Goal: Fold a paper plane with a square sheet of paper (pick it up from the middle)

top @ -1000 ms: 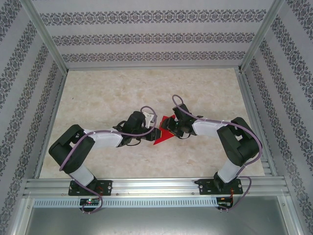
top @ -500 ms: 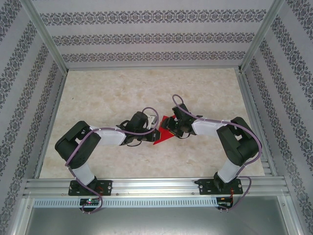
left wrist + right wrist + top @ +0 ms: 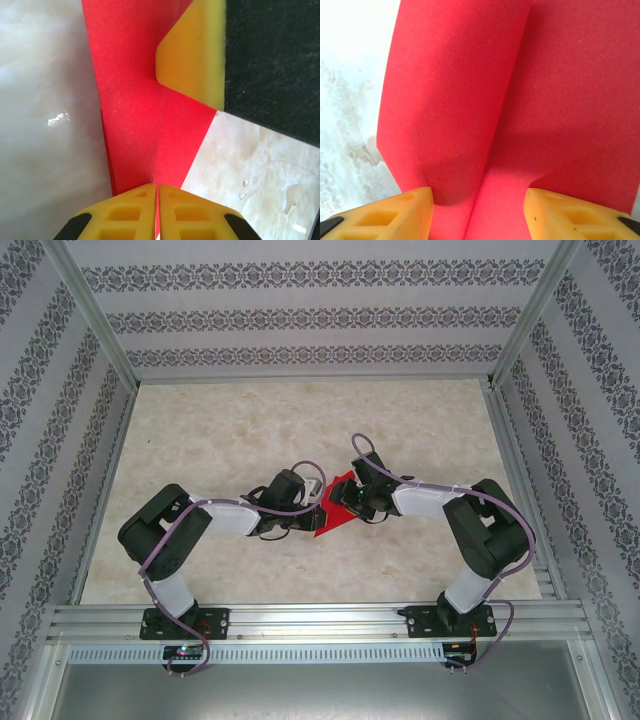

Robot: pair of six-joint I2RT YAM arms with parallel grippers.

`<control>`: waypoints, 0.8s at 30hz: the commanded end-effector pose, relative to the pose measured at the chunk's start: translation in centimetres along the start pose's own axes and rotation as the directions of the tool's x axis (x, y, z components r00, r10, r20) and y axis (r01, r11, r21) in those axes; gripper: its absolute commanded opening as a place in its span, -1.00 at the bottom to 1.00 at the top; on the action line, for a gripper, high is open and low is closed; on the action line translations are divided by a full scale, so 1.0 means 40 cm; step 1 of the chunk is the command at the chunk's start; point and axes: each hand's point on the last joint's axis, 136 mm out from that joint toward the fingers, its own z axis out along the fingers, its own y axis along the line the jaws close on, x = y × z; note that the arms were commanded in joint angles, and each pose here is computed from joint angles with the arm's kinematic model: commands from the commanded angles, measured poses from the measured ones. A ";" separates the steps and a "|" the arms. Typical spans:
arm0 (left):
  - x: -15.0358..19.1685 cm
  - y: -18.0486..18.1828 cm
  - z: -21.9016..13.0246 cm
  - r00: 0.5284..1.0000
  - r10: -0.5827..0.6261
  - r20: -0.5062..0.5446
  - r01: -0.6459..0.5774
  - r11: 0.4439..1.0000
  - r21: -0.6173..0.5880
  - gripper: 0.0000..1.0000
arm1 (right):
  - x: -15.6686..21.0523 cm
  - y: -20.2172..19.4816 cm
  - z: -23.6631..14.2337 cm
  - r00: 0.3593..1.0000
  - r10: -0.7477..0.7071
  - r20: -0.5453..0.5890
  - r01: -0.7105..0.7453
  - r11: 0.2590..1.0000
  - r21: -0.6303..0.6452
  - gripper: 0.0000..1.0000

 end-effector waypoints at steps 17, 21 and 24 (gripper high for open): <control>-0.100 -0.026 -0.049 0.992 0.003 0.127 -0.005 1.000 0.014 -0.70 | 0.074 -0.199 0.028 0.996 0.082 -0.043 -0.066 0.954 0.292 -0.16; -0.106 -0.031 -0.035 0.993 -0.001 0.116 -0.003 1.000 0.028 -0.69 | 0.076 -0.198 0.028 0.996 0.083 -0.034 -0.071 0.957 0.281 -0.17; -0.104 -0.033 -0.025 0.995 0.000 0.104 -0.004 0.999 0.038 -0.70 | 0.077 -0.195 0.028 0.996 0.084 -0.029 -0.073 0.961 0.268 -0.17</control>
